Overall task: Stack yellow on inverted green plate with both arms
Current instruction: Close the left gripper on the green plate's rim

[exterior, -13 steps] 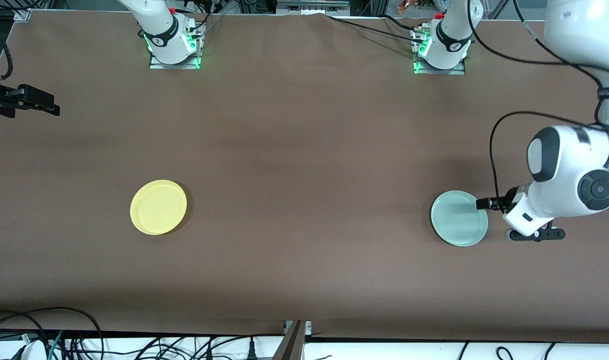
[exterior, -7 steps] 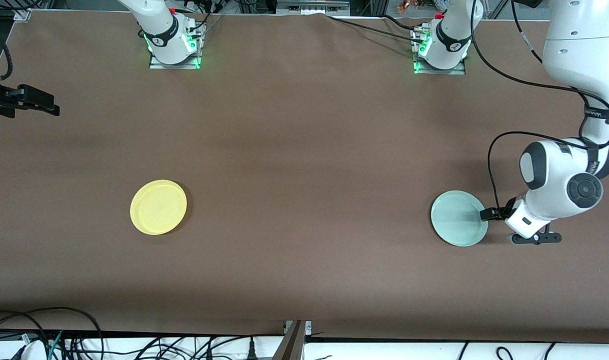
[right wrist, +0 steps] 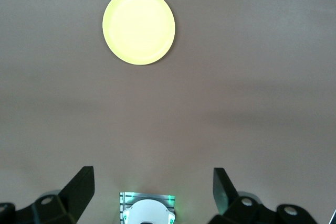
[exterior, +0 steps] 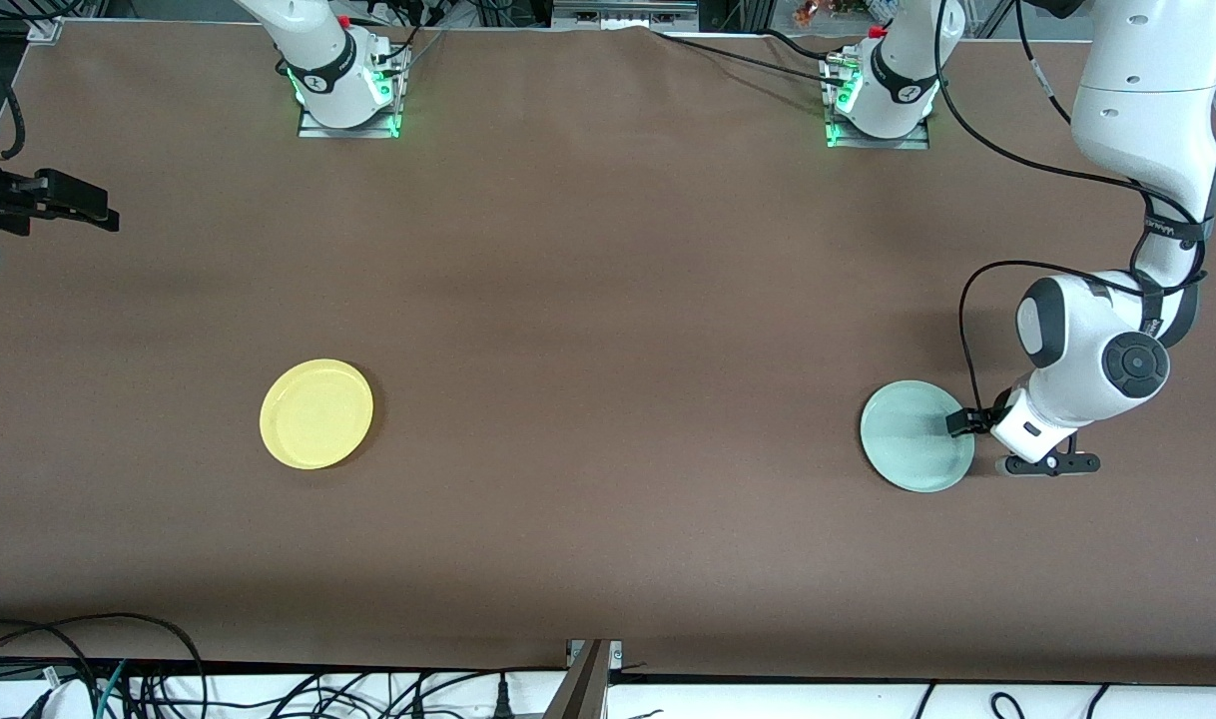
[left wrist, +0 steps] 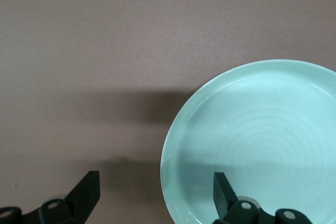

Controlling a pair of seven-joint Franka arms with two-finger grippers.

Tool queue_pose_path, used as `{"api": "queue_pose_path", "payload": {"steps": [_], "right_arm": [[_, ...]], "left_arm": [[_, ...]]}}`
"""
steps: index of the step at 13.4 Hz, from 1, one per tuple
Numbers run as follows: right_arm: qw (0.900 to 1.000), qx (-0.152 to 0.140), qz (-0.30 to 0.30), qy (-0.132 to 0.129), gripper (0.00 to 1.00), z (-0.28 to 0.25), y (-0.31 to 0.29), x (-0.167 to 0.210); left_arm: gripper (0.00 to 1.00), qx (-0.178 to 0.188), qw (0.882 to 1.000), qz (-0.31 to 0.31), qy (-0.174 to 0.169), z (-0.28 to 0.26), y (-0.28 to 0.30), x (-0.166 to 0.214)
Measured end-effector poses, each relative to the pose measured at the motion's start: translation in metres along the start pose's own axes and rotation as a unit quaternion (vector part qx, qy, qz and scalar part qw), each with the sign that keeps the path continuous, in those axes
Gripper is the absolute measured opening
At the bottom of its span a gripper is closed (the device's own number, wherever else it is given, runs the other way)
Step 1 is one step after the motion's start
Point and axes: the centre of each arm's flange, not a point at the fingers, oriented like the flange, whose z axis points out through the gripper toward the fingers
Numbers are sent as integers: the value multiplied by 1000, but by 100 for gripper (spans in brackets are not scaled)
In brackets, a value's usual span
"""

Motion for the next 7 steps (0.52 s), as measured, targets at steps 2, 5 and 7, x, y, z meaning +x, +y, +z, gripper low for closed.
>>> {"api": "queue_pose_path", "payload": {"steps": [2, 5, 7], "right_arm": [[1000, 0, 0, 0, 100, 0, 0, 0], [1000, 0, 1, 0, 100, 0, 1, 0], [1000, 0, 1, 0, 100, 0, 1, 0]], "left_arm": [[75, 0, 1000, 12, 2, 0, -1, 0], [58, 0, 1000, 16, -1, 6, -3, -2], [52, 0, 1000, 16, -2, 11, -3, -2]]}}
